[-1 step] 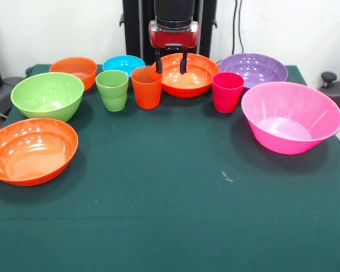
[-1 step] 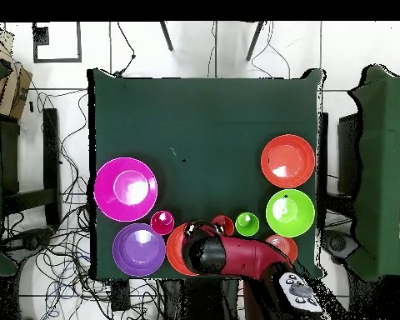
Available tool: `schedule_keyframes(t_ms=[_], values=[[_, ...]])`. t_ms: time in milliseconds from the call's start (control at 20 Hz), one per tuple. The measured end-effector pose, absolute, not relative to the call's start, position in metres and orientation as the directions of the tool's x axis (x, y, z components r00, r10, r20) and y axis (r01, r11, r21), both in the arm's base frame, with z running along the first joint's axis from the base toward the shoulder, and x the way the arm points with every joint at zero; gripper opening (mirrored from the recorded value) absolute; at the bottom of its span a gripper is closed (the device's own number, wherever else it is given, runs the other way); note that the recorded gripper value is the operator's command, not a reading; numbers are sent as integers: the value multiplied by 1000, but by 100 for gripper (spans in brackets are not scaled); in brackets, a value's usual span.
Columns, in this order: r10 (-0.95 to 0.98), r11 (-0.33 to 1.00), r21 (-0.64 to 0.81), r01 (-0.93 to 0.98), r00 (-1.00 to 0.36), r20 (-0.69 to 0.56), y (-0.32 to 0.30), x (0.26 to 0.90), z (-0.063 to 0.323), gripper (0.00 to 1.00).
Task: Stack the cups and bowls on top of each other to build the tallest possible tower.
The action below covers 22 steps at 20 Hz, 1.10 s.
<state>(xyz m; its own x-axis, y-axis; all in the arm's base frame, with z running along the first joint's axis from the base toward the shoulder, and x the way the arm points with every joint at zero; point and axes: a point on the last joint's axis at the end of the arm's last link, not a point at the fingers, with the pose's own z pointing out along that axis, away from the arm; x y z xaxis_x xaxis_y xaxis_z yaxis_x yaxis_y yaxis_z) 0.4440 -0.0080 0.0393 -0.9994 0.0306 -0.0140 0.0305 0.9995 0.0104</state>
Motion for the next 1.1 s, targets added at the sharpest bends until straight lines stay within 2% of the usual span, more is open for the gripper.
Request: schedule_keyframes(t_ms=[1100], values=[[24, 1000, 16, 24, -1000, -17, -5, 445, 39, 100]])
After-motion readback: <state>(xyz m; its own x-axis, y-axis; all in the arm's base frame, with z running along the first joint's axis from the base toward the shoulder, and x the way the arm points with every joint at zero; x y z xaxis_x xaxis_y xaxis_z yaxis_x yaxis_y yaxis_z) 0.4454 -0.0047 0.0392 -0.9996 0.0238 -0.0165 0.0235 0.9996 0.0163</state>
